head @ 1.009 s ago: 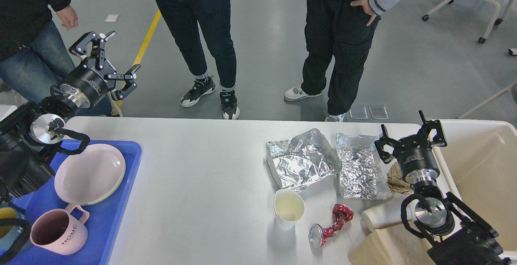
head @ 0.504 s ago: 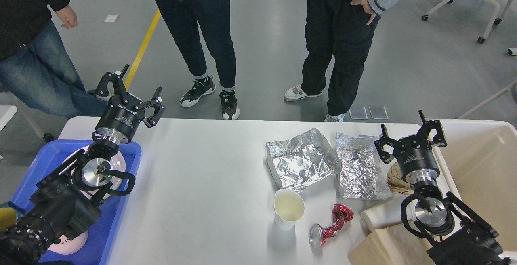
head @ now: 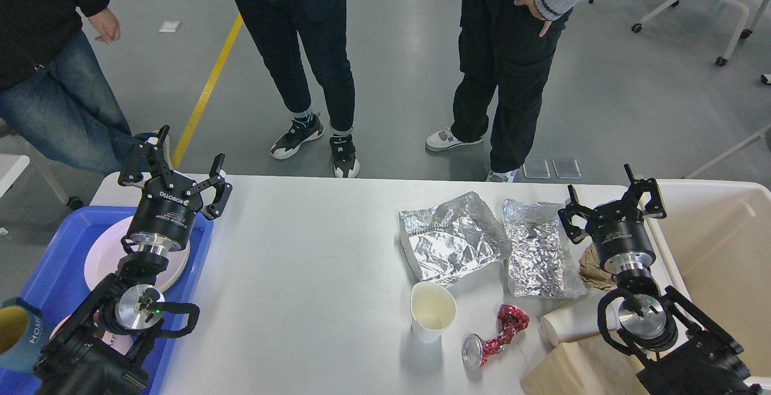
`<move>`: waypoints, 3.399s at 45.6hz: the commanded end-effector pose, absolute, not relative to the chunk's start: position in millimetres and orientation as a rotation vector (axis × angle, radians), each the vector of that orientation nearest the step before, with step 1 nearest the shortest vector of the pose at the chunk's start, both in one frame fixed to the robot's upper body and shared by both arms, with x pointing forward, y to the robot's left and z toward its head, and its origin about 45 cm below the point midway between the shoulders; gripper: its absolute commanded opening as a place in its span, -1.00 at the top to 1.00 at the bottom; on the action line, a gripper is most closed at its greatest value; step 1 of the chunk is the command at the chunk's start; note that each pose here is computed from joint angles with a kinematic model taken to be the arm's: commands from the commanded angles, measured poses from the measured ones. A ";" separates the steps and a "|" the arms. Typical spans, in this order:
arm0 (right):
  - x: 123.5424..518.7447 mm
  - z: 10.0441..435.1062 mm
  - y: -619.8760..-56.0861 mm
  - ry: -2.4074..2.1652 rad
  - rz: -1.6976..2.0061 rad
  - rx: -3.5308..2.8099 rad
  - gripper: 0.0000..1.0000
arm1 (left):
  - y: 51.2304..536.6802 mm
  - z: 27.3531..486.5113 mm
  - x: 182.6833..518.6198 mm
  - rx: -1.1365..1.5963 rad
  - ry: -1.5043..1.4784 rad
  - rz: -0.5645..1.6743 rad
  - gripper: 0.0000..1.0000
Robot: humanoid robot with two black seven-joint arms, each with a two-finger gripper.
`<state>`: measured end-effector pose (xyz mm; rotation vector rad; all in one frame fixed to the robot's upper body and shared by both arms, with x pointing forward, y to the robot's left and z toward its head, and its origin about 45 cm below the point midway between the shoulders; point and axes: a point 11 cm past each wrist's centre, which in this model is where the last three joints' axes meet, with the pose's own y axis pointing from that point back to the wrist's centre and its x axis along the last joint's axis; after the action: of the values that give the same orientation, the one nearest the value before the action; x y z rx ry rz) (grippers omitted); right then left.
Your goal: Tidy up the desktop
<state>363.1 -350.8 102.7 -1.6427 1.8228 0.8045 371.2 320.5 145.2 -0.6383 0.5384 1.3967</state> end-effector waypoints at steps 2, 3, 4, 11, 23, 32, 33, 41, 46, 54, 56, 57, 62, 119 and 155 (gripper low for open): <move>363.2 102.8 -350.8 1.822 0.804 -1.643 -1.00 | 321.6 138.1 366.1 -0.639 0.556 1.412 -0.92; 363.2 102.7 -350.6 1.822 0.806 -1.644 -1.00 | 322.0 138.5 366.3 -0.644 0.558 1.413 -0.92; 363.2 102.8 -350.8 1.822 0.804 -1.643 -1.00 | 322.8 138.4 366.4 -0.648 0.560 1.416 -0.92; 363.2 102.8 -350.8 1.822 0.804 -1.643 -1.00 | 312.5 132.3 365.0 -0.702 0.628 1.412 -0.92; 363.2 102.8 -350.8 1.822 0.804 -1.643 -1.00 | 318.2 132.2 364.3 -0.708 0.631 1.425 -0.92; 363.2 102.8 -350.8 1.822 0.804 -1.643 -1.00 | 320.1 135.0 365.6 -0.725 0.627 1.429 -0.92; 363.0 102.4 -351.0 1.824 0.806 -1.643 -1.00 | 320.6 136.2 365.9 -0.725 0.623 1.428 -0.92; 363.2 102.8 -350.8 1.822 0.804 -1.643 -1.00 | 340.6 146.2 367.7 -0.771 0.595 1.460 -0.92; 363.2 102.7 -350.6 1.822 0.806 -1.644 -1.00 | 352.2 150.8 368.7 -0.791 0.593 1.476 -0.92; 362.5 101.8 -351.1 1.825 0.807 -1.642 -1.00 | 359.3 156.3 370.8 -0.785 0.572 1.478 -0.92; 363.0 102.4 -351.0 1.824 0.806 -1.643 -1.00 | 363.9 159.3 372.0 -0.784 0.562 1.483 -0.92; 362.5 101.8 -351.1 1.825 0.807 -1.642 -1.00 | 364.5 160.2 372.5 -0.785 0.558 1.483 -0.92; 362.5 101.9 -351.2 1.825 0.806 -1.641 -1.00 | 361.3 155.6 369.3 -0.797 0.572 1.483 -0.92; 363.0 102.5 -351.1 1.824 0.805 -1.642 -1.00 | 332.8 126.6 369.6 -0.881 0.737 1.413 -0.93; 363.2 102.8 -350.8 1.822 0.804 -1.643 -1.00 | 332.9 126.6 369.6 -0.882 0.738 1.413 -0.93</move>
<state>362.9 -350.9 102.5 -1.6424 1.8234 0.8050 369.6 333.2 126.8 -0.8817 0.7371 1.4127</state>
